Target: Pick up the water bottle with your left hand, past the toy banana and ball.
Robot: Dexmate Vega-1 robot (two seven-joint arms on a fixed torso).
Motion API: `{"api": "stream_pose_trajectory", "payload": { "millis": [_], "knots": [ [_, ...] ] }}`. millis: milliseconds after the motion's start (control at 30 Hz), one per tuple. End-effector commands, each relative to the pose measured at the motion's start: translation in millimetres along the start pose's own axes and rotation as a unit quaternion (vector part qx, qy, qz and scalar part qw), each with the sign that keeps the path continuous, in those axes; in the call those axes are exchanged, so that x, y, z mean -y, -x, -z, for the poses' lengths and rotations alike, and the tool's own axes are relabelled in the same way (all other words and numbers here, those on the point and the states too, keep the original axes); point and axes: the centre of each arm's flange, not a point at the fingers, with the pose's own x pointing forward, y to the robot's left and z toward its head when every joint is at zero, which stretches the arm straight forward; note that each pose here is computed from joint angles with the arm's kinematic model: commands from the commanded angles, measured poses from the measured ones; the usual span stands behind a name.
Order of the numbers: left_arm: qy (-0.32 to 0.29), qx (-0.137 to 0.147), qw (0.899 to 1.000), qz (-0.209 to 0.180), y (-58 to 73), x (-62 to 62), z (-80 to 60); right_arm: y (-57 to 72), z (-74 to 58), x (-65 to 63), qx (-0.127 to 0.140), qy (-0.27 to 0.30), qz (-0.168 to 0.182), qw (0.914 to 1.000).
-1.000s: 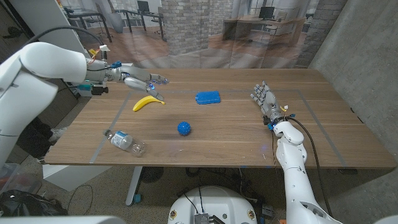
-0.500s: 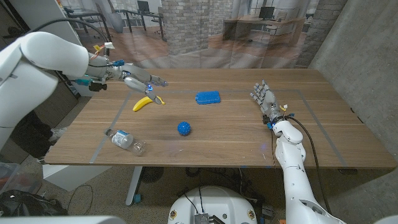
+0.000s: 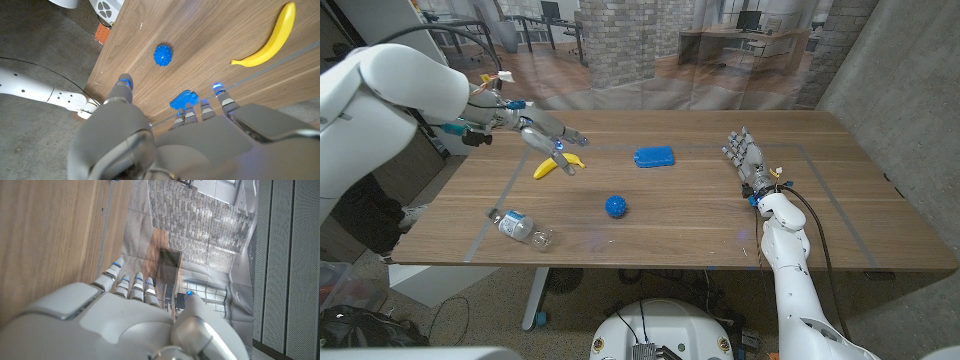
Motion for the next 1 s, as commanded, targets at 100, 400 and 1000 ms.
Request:
{"api": "stream_pose_trajectory", "payload": {
  "millis": [100,400,1000],
  "knots": [
    [-0.028,-0.026,0.998,0.052,0.0,0.7,-8.5,-2.3,-1.9,-1.1,0.009,-0.004,0.002,0.9999],
    [-0.048,-0.032,0.995,0.079,-1.3,2.0,-15.7,-1.4,-1.4,-1.6,0.013,-0.006,0.008,0.9999],
    [-0.085,-0.048,0.986,0.139,-8.6,11.2,-22.6,6.3,3.1,-8.6,0.018,-0.011,0.019,0.9996]
  ]
}}
